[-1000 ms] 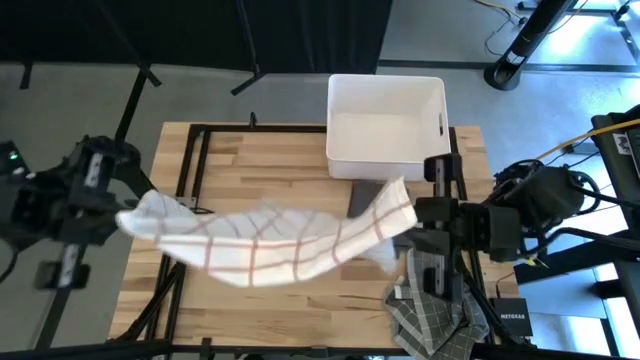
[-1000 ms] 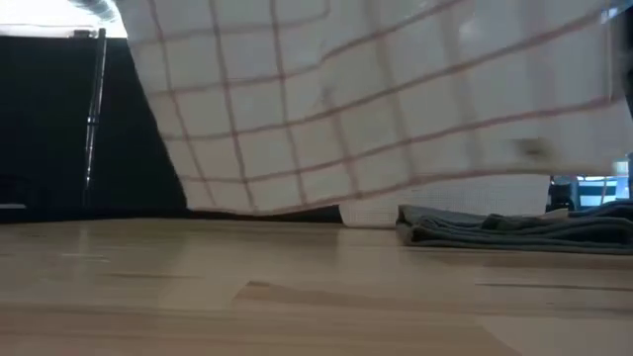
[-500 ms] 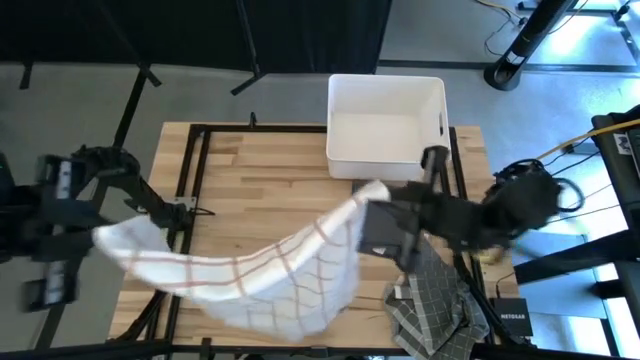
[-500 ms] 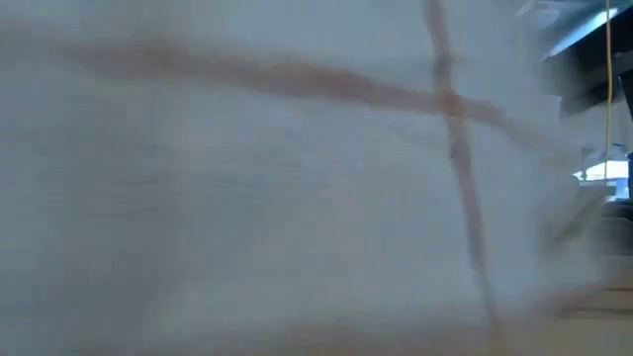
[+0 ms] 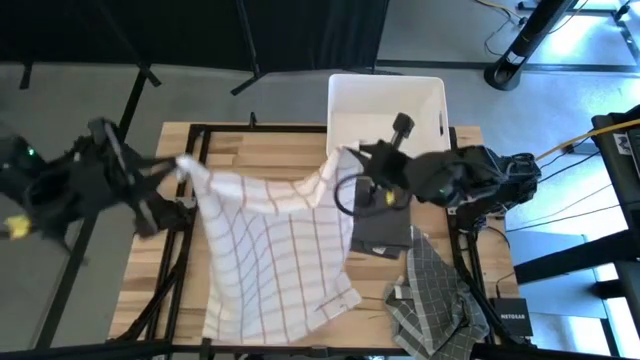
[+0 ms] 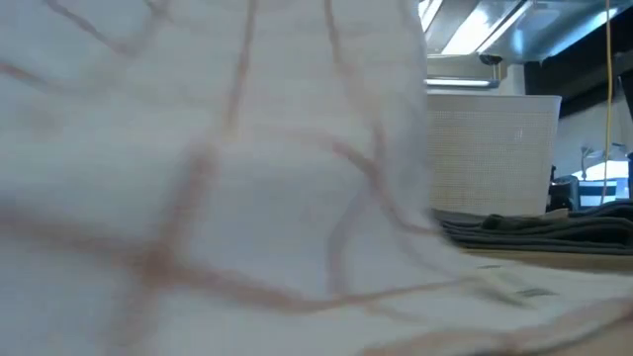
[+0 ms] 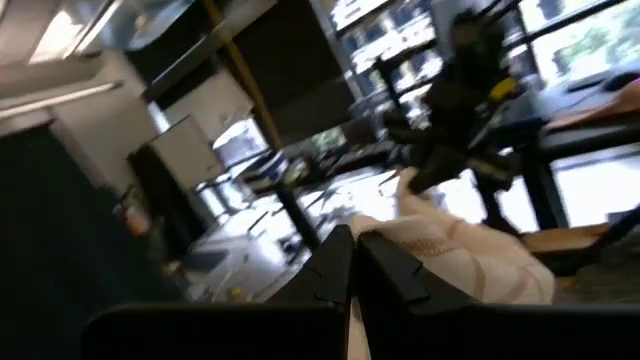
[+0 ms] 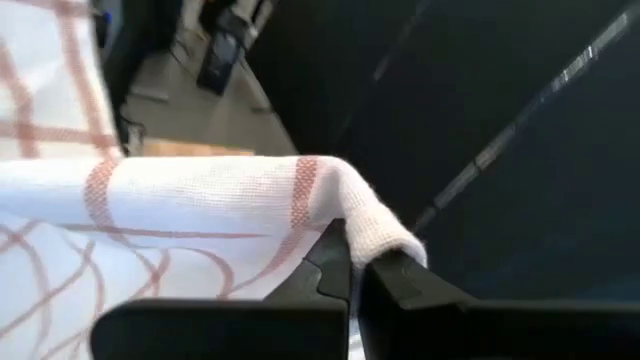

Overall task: Fold towel
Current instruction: Fold the white towel

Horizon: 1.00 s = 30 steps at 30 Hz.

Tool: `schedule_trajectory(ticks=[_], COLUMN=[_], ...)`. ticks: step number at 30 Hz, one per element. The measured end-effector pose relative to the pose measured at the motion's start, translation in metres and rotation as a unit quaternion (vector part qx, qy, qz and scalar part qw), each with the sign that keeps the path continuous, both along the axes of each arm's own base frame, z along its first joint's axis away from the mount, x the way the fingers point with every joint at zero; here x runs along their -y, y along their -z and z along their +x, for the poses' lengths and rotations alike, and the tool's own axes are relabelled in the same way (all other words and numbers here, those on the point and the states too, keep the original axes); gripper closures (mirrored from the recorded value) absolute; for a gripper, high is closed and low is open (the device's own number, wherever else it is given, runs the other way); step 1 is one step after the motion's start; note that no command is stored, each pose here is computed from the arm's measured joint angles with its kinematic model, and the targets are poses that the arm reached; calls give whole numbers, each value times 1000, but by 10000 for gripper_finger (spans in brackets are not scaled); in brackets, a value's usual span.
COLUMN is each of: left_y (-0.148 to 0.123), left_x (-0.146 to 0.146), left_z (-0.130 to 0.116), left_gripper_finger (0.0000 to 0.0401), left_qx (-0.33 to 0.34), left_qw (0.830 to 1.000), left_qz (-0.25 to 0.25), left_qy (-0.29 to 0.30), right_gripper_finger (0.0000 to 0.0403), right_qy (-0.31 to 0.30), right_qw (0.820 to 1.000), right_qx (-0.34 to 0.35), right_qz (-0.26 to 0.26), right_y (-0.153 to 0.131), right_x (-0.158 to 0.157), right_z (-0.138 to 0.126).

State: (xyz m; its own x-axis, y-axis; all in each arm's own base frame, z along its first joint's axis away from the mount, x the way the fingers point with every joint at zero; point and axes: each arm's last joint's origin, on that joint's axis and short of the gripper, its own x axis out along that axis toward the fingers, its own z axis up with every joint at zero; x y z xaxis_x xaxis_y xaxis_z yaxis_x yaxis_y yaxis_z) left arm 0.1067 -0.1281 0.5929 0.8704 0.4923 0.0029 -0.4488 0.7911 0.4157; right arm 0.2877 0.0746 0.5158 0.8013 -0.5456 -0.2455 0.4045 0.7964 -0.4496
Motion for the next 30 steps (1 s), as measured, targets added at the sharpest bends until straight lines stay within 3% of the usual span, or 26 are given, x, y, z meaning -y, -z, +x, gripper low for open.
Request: schedule_trajectory(ticks=[6,12,14,19,24,30], left_y=[30,68,76,103,136,174], left_x=[-49,-86,-84,-66,-51,-34], left_z=[-21,-45,-44,-33,-23,-14], left_gripper_finger=[396,396,396,396,396,396], left_qx=[27,48,43,-29,-59,-124], left_qw=[998,991,985,988,983,963], left_qz=[-48,-128,-169,-147,-172,-235], left_qy=[-29,-5,12,42,37,36], right_gripper_finger=[398,398,398,398,398,398], right_qy=[23,39,36,27,8,-28], right_qw=[999,996,995,993,991,986], right_qx=[-44,-84,-94,-113,-133,-154], right_qz=[9,7,11,19,31,53], right_y=[26,67,82,120,156,186], right_x=[16,29,31,38,38,35], right_z=[24,49,57,72,80,83])
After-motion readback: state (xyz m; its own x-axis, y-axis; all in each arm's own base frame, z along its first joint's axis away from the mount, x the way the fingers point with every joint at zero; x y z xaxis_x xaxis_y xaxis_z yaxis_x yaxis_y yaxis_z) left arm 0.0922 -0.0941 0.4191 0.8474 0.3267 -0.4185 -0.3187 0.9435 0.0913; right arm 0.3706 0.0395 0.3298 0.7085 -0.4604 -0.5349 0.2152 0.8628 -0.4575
